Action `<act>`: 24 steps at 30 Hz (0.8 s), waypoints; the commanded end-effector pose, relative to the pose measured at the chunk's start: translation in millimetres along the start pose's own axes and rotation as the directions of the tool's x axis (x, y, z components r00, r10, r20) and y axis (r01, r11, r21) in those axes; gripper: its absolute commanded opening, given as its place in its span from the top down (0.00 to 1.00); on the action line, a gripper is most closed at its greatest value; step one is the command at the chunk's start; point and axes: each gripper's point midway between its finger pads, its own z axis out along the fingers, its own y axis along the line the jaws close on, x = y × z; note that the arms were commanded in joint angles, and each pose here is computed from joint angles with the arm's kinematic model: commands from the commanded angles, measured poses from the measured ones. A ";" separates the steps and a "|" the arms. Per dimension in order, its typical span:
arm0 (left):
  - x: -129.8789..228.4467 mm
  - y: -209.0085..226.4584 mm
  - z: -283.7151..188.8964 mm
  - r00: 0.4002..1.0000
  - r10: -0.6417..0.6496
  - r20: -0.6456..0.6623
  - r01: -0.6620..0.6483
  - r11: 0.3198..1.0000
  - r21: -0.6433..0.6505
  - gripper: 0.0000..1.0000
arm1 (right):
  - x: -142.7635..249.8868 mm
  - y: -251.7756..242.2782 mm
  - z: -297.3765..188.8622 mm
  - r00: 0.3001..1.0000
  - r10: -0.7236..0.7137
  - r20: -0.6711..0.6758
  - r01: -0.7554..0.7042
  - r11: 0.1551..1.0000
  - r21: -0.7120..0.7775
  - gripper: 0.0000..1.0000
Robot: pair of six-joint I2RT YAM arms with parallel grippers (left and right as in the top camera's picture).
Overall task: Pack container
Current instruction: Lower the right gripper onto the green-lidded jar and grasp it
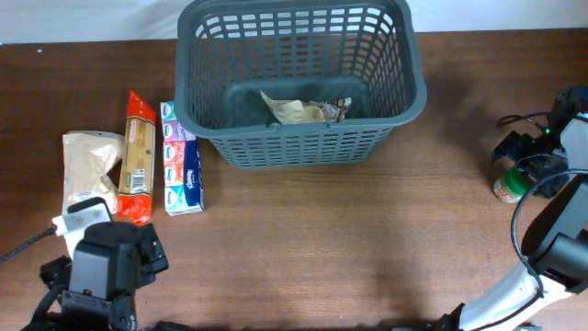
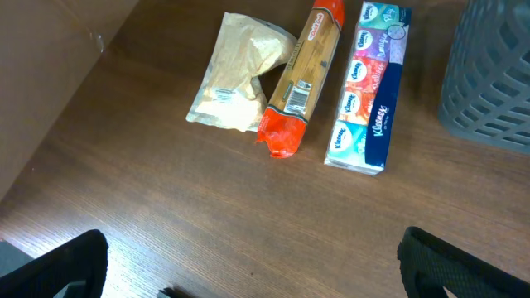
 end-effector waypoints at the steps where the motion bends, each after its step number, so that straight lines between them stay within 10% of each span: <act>1: -1.5 -1.2 -2.0 1.000 -0.014 0.003 0.014 1.000 0.011 0.00 | 2.2 -0.4 2.4 1.000 -0.017 -0.003 0.017 1.000 0.007 0.01; 24: 0.5 -0.2 -2.0 1.000 -0.009 -0.005 0.009 1.000 0.007 0.00 | -2.1 -2.8 11.5 0.999 -0.032 0.005 0.032 0.999 0.029 0.01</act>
